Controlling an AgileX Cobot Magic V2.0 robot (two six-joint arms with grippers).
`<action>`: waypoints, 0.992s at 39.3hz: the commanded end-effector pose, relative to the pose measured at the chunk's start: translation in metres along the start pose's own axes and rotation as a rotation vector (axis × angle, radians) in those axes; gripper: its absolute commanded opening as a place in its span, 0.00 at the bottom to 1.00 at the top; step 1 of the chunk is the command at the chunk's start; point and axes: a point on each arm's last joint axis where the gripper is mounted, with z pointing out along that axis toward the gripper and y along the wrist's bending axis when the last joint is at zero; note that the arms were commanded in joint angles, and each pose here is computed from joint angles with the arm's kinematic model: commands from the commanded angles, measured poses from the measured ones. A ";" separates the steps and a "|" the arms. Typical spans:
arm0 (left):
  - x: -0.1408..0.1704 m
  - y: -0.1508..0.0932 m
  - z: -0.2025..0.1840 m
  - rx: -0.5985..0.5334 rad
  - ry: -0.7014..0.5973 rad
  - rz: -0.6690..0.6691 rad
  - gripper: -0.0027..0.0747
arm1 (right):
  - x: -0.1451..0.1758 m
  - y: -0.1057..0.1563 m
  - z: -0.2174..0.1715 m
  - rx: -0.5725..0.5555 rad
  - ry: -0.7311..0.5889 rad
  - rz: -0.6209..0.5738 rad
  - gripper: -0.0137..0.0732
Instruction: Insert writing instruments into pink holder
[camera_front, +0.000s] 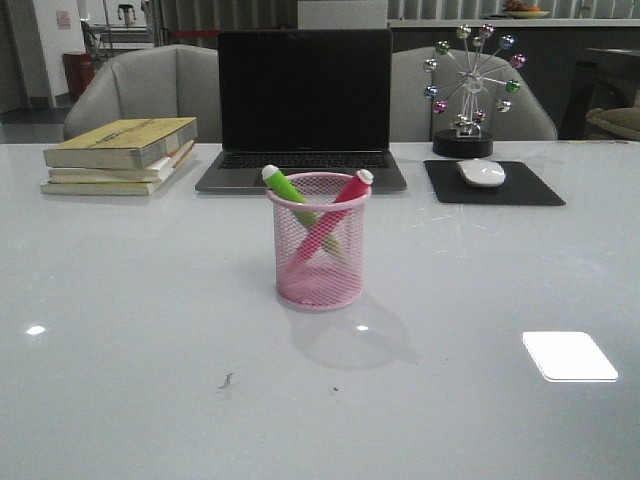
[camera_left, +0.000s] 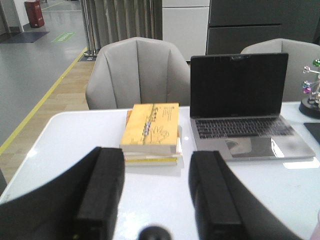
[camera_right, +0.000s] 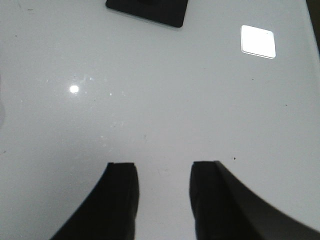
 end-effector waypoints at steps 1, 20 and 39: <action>-0.004 0.000 -0.015 -0.014 -0.104 -0.010 0.52 | -0.013 -0.001 -0.006 0.014 -0.093 -0.011 0.60; 0.034 -0.003 -0.021 0.012 0.019 -0.040 0.52 | -0.010 -0.001 -0.005 0.010 -0.060 -0.011 0.60; 0.027 -0.001 -0.021 -0.006 -0.061 -0.040 0.52 | -0.011 0.002 -0.005 -0.020 -0.068 0.020 0.21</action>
